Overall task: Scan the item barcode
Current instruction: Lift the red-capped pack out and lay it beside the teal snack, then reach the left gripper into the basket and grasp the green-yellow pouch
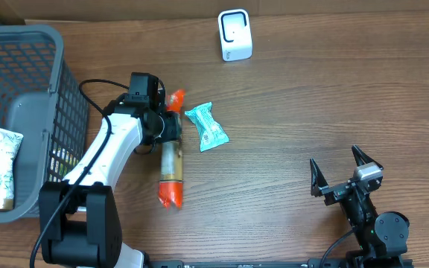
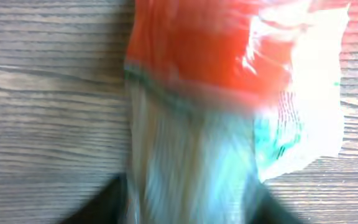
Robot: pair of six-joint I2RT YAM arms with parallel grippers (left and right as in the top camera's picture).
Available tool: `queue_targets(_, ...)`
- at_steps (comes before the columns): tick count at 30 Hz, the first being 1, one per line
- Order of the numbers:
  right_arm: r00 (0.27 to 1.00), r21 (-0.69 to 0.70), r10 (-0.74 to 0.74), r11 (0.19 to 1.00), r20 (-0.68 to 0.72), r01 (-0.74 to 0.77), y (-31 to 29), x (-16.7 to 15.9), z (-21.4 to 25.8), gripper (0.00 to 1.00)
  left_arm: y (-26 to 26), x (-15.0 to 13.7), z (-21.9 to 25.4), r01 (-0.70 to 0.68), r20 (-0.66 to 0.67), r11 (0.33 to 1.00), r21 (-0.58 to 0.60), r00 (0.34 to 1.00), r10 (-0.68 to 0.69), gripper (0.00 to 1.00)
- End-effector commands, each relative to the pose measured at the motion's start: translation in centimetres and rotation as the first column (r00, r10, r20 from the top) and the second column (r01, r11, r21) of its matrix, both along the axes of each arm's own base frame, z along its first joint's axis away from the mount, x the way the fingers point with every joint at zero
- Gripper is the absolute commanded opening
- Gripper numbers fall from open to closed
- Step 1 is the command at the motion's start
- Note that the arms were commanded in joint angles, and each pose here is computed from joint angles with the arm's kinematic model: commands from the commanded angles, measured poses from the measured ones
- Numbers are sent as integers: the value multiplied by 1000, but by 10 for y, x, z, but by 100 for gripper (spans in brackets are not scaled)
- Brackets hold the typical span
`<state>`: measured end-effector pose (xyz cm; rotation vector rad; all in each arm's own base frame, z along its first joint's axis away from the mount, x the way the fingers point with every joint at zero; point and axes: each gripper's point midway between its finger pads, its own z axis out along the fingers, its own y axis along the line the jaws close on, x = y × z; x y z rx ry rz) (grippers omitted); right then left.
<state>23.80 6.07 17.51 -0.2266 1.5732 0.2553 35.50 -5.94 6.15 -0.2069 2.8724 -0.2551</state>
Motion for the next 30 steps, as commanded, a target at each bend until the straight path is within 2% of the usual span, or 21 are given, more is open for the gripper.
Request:
queue_targets(1,1000,-1,-5,1000,4,5,0,0,-2,100,-4,16,35,-20,48,1000,-17,999,21,77)
queue_targets(3,1000,-1,-5,1000,4,5,0,0,-2,100,-4,24,59,-19,69,1000,-13,997,20,89)
queue_targets(6,1000,-1,-5,1000,4,5,0,0,-2,100,-3,37,105,-6,126,1000,2,992,6,100)
queue_targets(12,1000,-1,-5,1000,4,5,0,0,-2,100,16,44,219,-5,282,994,107,959,-26,100)
queue_targets(16,1000,-1,-5,1000,4,5,0,0,-2,100,46,26,288,-49,370,982,185,929,-23,99)
queue_targets(18,1000,-1,-5,1000,4,5,0,0,-2,100,69,7,312,-118,392,977,180,919,39,100)
queue_targets(22,1000,-1,-5,1000,4,5,0,0,-2,100,135,-33,333,-357,398,923,140,874,278,100)
queue_targets(25,1000,-1,-5,1000,4,5,0,0,-2,100,191,-62,328,-504,362,855,120,824,435,100)
queue_targets(30,1000,-1,-5,1000,4,5,0,0,-2,100,254,-95,303,-660,281,751,14,723,631,100)
